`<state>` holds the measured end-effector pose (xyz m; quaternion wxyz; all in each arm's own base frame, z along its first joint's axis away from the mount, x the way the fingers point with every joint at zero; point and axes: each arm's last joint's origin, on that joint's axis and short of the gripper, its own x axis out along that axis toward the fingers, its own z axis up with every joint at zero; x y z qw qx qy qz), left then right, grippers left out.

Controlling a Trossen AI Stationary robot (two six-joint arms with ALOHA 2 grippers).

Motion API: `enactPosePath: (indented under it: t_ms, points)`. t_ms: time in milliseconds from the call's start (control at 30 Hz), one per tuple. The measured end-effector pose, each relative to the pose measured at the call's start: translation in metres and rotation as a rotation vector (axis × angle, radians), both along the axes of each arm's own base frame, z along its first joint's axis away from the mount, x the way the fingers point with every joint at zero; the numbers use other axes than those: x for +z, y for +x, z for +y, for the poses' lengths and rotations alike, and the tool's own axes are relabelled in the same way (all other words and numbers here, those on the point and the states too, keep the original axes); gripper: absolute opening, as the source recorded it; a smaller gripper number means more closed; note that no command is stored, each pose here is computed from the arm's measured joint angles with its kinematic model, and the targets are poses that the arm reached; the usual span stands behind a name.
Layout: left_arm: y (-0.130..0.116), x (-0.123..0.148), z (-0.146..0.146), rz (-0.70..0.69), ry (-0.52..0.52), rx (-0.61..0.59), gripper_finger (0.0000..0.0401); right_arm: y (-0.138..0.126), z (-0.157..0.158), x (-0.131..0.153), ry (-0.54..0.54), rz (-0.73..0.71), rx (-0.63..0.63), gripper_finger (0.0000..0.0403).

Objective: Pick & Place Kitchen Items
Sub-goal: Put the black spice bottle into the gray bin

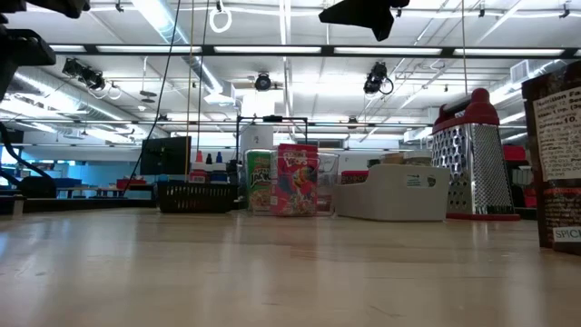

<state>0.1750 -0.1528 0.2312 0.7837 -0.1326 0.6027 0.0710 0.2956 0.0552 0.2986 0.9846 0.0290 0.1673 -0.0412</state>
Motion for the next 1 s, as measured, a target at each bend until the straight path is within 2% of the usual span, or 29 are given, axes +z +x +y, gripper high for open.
enactPosePath:
  t_ms: [267, 467, 767, 1000]
  points:
    - [-0.004, 0.0, -0.005, 0.0, 0.008, -0.073, 0.0274, 0.0, 0.0, 0.0, 0.002, -0.001, -0.001, 0.0221]
    - [-0.007, 0.0, -0.008, -0.003, 0.001, -0.071, 0.0283, 0.0, 0.0, 0.0, 0.002, -0.001, -0.002, 0.0221]
    - [-0.007, -0.029, -0.009, 0.065, 0.065, -0.085, 0.0263, 0.0, 0.0, 0.0, 0.001, 0.0, -0.003, 0.0221]
    - [-0.002, -0.03, -0.008, 0.023, 0.093, -0.094, 0.0221, 0.0, 0.0, 0.0, -0.035, 0.001, 0.008, 0.0221]
